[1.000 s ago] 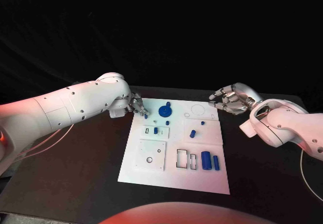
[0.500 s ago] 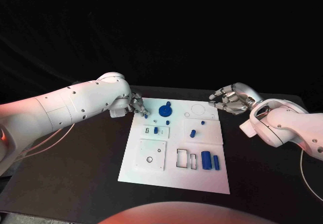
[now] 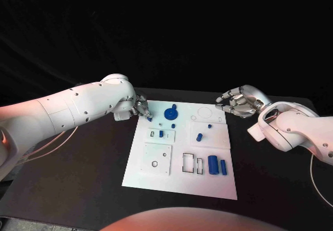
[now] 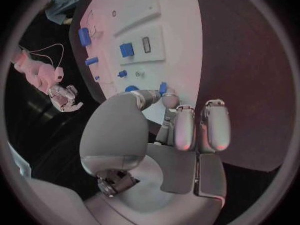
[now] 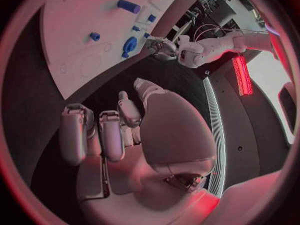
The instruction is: Assemble the parts on the task board
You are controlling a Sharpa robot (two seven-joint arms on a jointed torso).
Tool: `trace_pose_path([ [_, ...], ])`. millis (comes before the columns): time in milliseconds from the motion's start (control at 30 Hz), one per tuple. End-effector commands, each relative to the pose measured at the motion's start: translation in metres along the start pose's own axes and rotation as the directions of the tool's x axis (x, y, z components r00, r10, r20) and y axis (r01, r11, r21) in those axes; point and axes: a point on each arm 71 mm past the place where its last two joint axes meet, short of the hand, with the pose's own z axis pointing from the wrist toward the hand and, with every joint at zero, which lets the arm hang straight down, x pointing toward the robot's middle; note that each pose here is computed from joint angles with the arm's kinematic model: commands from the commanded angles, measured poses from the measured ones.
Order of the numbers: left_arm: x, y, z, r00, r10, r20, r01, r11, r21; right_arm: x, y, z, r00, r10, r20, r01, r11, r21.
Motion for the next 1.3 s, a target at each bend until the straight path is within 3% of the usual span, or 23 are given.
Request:
trace_pose_path([
  [33,-0.0003,-0.0014,-0.0007,1.0,-0.027,0.002,0.027,0.999,0.027,0.002,0.0,0.0,1.0,-0.008,-0.019,0.008,1.0,-0.003],
  [300,0.001,0.0066,-0.007,0.996,-0.084,-0.001,0.084,0.996,0.043,0.002,0.0,0.0,1.0,-0.009,-0.021,0.009,1.0,-0.001],
  [467,0.006,0.0115,-0.0203,0.992,-0.122,0.0,0.122,0.989,0.082,0.001,-0.001,-0.001,1.0,-0.009,-0.019,0.009,1.0,0.001],
  [600,0.0127,0.0105,-0.0326,0.991,-0.132,0.004,0.13,0.983,0.133,0.0,-0.002,-0.001,1.0,-0.009,-0.018,0.009,1.0,0.003],
  [833,0.0268,0.0082,-0.0455,0.994,-0.103,0.046,0.092,0.976,0.195,-0.001,-0.003,-0.002,1.0,-0.01,-0.015,0.01,1.0,0.006],
  [1067,0.0408,0.0039,-0.0507,0.994,-0.082,0.072,0.064,0.972,0.225,-0.001,-0.004,-0.002,1.0,-0.01,-0.015,0.01,1.0,0.008],
  [1300,0.0514,0.0024,-0.0478,0.997,-0.046,0.055,0.034,0.979,0.203,0.0,-0.004,-0.002,1.0,-0.01,-0.018,0.01,1.0,0.009],
])
